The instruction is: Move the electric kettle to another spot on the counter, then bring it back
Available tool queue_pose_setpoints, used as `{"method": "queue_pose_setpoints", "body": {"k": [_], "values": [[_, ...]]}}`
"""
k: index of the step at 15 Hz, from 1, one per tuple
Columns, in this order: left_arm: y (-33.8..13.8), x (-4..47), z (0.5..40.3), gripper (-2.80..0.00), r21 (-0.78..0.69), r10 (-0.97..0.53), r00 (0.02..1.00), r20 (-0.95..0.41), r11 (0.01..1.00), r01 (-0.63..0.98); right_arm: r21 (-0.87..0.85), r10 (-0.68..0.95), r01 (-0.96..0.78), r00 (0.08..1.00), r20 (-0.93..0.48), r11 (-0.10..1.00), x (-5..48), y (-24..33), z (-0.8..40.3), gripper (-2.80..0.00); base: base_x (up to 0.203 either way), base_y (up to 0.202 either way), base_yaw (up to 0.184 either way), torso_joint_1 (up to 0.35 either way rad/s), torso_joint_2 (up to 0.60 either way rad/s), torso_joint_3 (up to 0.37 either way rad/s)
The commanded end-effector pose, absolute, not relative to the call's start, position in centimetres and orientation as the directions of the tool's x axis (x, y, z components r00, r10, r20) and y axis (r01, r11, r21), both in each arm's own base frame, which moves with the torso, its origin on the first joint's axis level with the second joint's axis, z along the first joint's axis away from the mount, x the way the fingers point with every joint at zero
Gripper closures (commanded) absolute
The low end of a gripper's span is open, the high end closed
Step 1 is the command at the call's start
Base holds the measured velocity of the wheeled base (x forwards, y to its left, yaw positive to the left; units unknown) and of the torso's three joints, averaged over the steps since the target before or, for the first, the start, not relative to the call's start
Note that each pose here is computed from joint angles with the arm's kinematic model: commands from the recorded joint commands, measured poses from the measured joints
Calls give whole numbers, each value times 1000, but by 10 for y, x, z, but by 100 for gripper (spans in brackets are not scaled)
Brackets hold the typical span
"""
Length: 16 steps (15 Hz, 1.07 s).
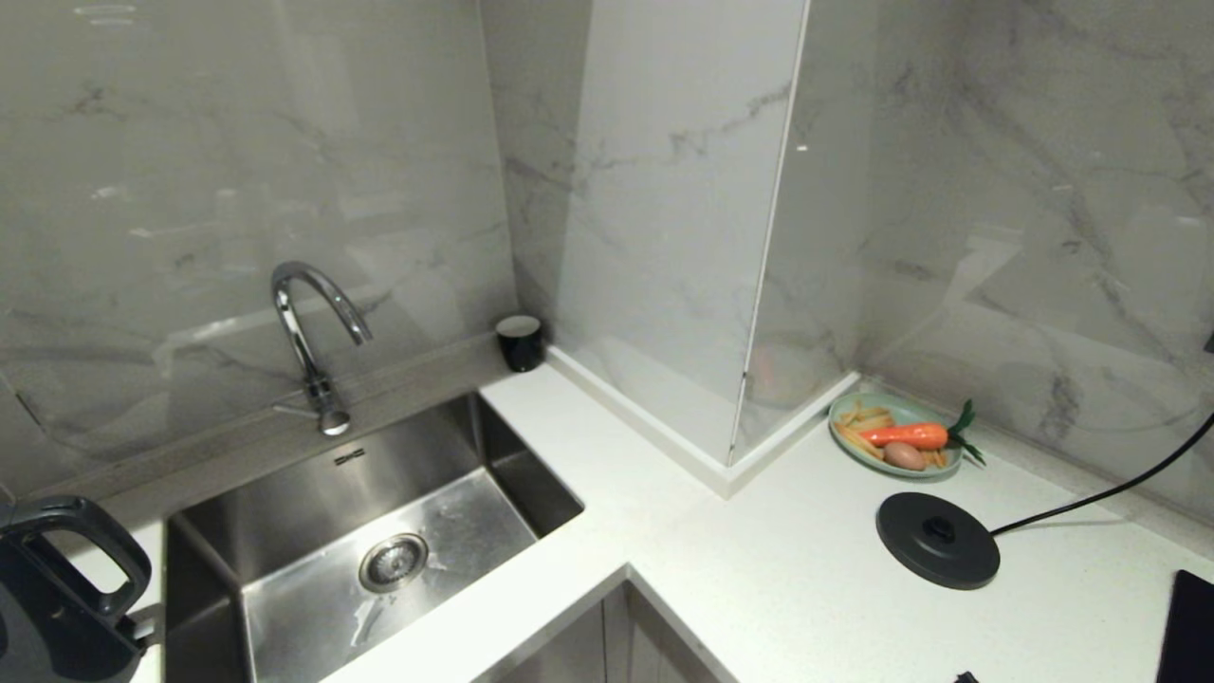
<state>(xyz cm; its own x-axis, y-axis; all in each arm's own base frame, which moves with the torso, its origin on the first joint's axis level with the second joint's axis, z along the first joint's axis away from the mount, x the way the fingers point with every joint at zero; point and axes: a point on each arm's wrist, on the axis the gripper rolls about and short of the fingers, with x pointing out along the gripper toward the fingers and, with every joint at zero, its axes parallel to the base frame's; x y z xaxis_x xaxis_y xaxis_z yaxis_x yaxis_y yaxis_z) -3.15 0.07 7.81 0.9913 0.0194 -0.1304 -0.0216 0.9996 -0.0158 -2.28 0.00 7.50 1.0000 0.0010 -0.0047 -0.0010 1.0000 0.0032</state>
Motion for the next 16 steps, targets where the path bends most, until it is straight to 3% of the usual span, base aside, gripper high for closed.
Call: {"method": "queue_pose_setpoints", "body": {"k": [1, 16], "values": [[1, -31, 78, 0, -16, 20, 991, -134, 1000, -22, 3, 2, -2, 1000, -5, 1000, -23, 0, 75, 0, 0, 0, 0, 0, 0, 0], [1, -30, 79, 0, -16, 20, 995, -101, 1000, -22, 5, 2, -2, 1000, -4, 1000, -23, 0, 75, 0, 0, 0, 0, 0, 0, 0]]}}
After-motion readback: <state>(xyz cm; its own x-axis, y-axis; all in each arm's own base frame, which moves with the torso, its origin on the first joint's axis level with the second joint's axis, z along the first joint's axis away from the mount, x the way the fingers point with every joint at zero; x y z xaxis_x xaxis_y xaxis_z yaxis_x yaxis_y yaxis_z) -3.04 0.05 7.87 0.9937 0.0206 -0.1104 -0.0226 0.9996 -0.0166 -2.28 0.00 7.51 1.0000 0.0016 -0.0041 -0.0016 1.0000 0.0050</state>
